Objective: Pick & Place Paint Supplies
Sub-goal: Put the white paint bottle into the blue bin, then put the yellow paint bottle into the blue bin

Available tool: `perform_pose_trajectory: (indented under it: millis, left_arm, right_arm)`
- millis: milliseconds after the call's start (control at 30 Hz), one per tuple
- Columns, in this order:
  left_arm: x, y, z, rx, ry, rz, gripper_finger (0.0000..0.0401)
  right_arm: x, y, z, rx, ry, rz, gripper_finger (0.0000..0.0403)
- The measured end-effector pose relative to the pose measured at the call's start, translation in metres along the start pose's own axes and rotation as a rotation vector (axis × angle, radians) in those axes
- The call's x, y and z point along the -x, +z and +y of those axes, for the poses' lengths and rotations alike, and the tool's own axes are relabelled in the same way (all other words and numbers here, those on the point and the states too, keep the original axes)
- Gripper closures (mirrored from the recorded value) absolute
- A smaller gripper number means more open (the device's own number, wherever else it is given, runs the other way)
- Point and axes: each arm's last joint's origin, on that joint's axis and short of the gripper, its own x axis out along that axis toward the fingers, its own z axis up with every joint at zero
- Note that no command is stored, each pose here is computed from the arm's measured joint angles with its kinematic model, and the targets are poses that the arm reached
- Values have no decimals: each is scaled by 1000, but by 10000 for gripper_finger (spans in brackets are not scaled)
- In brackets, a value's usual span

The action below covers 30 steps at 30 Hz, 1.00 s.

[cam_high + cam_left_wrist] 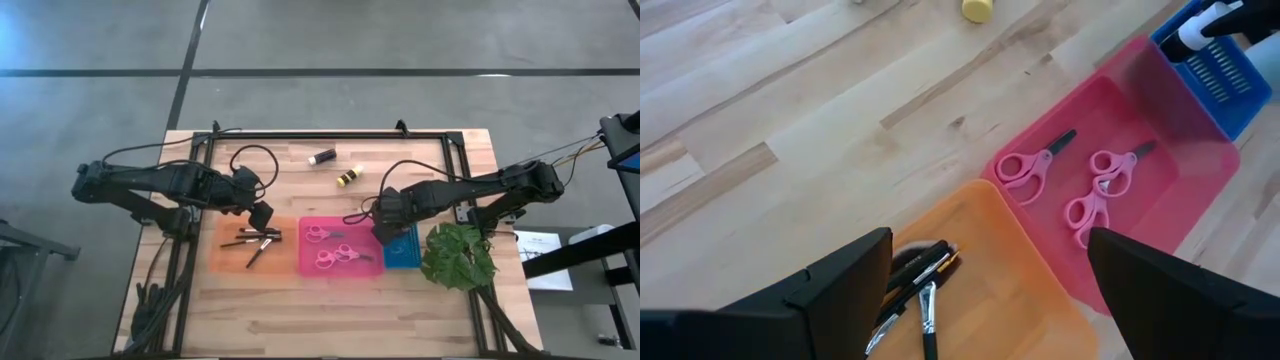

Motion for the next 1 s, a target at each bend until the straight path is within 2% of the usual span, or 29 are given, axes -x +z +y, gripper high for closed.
perform_pose_trajectory:
  millis: [367, 567, 833, 1000]
  left_arm:
    - [0, 0, 0, 7, 0, 0, 55]
    - [0, 0, 0, 8, -2, -1, 55]
    - [0, 0, 0, 8, -3, 0, 55]
    - [0, 0, 0, 8, -3, 0, 55]
  right_arm:
    - [0, 1, 1, 38, 12, -8, 295]
    - [0, 1, 1, 40, 12, -8, 233]
    - [3, 3, 3, 53, 23, -19, 223]
    - [24, 13, 8, 86, 38, -127, 221]
